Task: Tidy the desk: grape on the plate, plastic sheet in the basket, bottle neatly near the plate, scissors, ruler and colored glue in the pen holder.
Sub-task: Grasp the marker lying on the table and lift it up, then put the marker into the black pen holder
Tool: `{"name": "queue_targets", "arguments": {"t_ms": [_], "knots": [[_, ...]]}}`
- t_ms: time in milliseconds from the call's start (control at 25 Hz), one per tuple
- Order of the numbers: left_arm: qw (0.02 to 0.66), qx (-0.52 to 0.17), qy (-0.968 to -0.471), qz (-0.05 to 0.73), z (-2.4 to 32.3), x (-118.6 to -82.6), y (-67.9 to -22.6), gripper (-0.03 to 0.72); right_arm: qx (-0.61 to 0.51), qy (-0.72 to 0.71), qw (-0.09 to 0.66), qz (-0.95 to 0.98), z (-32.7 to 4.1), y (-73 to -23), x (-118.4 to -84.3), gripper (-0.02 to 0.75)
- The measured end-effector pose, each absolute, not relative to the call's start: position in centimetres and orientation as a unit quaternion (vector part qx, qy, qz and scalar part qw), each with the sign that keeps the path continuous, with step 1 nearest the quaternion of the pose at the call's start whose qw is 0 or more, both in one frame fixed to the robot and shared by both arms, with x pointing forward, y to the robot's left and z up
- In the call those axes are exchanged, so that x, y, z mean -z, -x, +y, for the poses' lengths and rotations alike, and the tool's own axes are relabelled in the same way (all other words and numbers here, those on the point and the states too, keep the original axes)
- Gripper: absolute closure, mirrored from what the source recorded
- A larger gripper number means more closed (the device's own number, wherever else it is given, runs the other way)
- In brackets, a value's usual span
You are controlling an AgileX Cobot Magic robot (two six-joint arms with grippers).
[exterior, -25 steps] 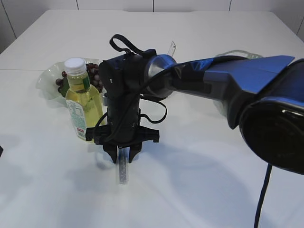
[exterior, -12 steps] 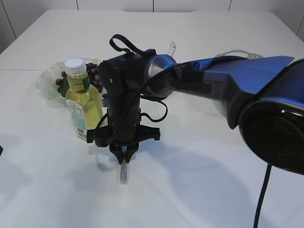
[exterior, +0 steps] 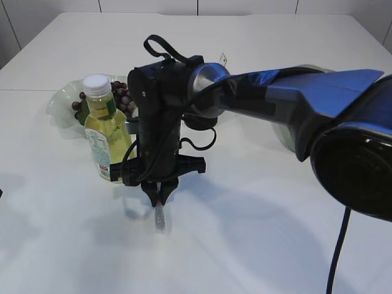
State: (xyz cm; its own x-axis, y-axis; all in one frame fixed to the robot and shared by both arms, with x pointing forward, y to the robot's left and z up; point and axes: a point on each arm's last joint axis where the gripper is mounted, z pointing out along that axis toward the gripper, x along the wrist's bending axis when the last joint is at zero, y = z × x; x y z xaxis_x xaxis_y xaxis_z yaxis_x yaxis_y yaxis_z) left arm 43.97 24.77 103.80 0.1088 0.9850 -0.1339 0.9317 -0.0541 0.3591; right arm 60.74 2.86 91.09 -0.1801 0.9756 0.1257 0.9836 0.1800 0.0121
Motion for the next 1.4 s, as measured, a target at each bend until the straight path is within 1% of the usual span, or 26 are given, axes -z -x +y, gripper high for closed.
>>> {"name": "queue_targets", "arguments": {"t_ms": [80,280,400,520,720,800,920,1040,1120,1280,1400], "knots": [[0.181,-0.074,-0.722,0.663,24.8,-103.8,-44.0,0.38,0.061,0.628,0.038,-0.775,2.6,-61.3,-92.3,0.648],[0.181,-0.074,-0.722,0.663,24.8,-103.8,-44.0,0.38,0.124,0.606,0.013,-0.786,1.0,-63.0,-97.5,0.648],[0.181,-0.074,-0.722,0.663,24.8,-103.8,-44.0,0.38,0.155,0.601,0.0,-0.784,-0.6,-64.2,-100.1,0.648],[0.181,-0.074,-0.722,0.663,24.8,-103.8,-44.0,0.38,0.182,0.601,0.001,-0.779,-3.0,-65.7,-101.9,0.648],[0.181,-0.074,-0.722,0.663,24.8,-103.8,-44.0,0.38,0.234,0.582,0.044,-0.778,-7.7,-68.2,-103.5,0.648],[0.181,-0.074,-0.722,0.663,24.8,-103.8,-44.0,0.38,0.266,0.57,0.069,-0.775,-9.2,-69.0,-103.9,0.648],[0.181,-0.074,-0.722,0.663,24.8,-103.8,-44.0,0.38,0.328,0.543,0.08,-0.768,-11.4,-70.4,-104.6,0.648],[0.181,-0.074,-0.723,0.663,24.8,-103.8,-44.0,0.38,0.388,0.511,0.053,-0.766,-13.3,-71.8,-105.4,0.648],[0.178,-0.073,-0.723,0.663,24.8,-103.8,-43.9,0.38,0.417,0.491,0.021,-0.764,-13.8,-72.5,-105.8,0.648],[0.175,-0.07,-0.724,0.664,24.8,-103.8,-43.9,0.38,0.467,0.455,-0.038,-0.757,-14.0,-73.6,-106.4,0.648],[0.175,-0.07,-0.724,0.664,24.8,-103.8,-43.9,0.38,0.492,0.429,-0.063,-0.755,-13.7,-74.5,-105.6,0.648]]}}
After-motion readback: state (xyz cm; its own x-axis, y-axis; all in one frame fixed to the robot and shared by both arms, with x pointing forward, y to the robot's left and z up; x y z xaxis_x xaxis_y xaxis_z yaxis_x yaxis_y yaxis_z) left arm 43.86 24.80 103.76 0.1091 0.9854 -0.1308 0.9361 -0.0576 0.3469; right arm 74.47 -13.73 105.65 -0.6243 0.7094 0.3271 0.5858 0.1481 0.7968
